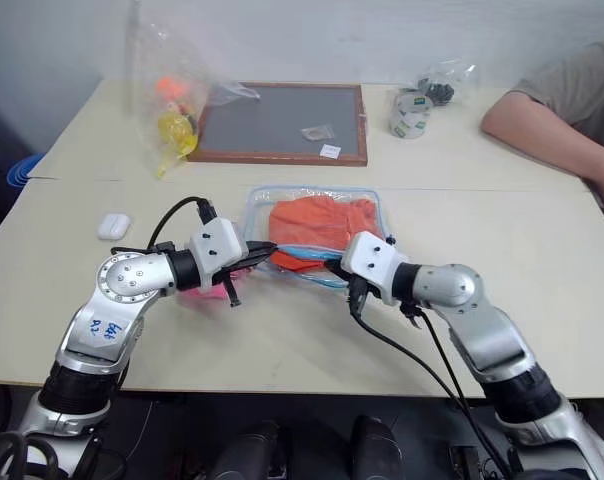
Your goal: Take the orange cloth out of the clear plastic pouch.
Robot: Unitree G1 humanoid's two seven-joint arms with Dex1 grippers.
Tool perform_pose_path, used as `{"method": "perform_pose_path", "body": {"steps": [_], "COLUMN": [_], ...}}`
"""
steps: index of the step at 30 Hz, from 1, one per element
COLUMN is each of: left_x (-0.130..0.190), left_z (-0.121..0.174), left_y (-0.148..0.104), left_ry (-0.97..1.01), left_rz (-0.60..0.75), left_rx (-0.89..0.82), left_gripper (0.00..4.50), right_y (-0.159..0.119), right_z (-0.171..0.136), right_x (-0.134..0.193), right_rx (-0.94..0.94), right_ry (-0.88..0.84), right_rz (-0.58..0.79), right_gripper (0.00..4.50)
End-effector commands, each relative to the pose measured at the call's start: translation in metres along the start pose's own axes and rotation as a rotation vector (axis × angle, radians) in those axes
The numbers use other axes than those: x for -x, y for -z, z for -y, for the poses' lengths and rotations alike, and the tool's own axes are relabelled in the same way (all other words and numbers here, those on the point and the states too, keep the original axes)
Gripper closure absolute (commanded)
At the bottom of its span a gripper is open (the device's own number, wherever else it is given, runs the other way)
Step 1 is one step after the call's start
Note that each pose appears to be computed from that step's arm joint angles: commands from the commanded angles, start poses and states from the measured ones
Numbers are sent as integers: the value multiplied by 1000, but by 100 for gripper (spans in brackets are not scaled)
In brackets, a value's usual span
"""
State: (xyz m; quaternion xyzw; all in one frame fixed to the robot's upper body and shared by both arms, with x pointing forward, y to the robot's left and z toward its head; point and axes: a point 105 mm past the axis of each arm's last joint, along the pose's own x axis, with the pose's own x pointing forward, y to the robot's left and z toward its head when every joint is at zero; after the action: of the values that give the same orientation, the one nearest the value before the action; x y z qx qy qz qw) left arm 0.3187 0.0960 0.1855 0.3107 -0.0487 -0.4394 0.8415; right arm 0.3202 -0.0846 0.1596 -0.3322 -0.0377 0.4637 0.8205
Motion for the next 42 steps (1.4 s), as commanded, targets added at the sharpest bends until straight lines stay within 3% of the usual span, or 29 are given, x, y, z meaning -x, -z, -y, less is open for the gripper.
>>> {"method": "perform_pose_path", "body": {"steps": [1,4,11,24,32,35,42], "left_x": [1,0,-1,-6,-8,-7,-8], "left_z": [-3,-7,-4,-11,-12,-12,-20], "left_y": [-18,-23,-30,-41,-43,-42,-36], "left_ry": [-32,-47,-36,-62,-72,-76,-126], "left_rz": [53,66,80,103,108,104,109], "left_rx": [-28,-23,-26,-15,-3,6,131], "left_gripper": [450,450,450,450,450,450,450], "right_y": [4,16,19,27,51,53,47], "right_z": [2,3,18,7,27,23,1], "right_x": [-5,-7,-19,-53,-82,-85,-71], "right_rx": [163,244,350,677,637,578,424], "right_ry": [23,38,149,69,160,143,39], "right_rz": [-23,-60,-89,-136,-250,-243,-171], "right_gripper": [421,362,119,119,119,175,413]}}
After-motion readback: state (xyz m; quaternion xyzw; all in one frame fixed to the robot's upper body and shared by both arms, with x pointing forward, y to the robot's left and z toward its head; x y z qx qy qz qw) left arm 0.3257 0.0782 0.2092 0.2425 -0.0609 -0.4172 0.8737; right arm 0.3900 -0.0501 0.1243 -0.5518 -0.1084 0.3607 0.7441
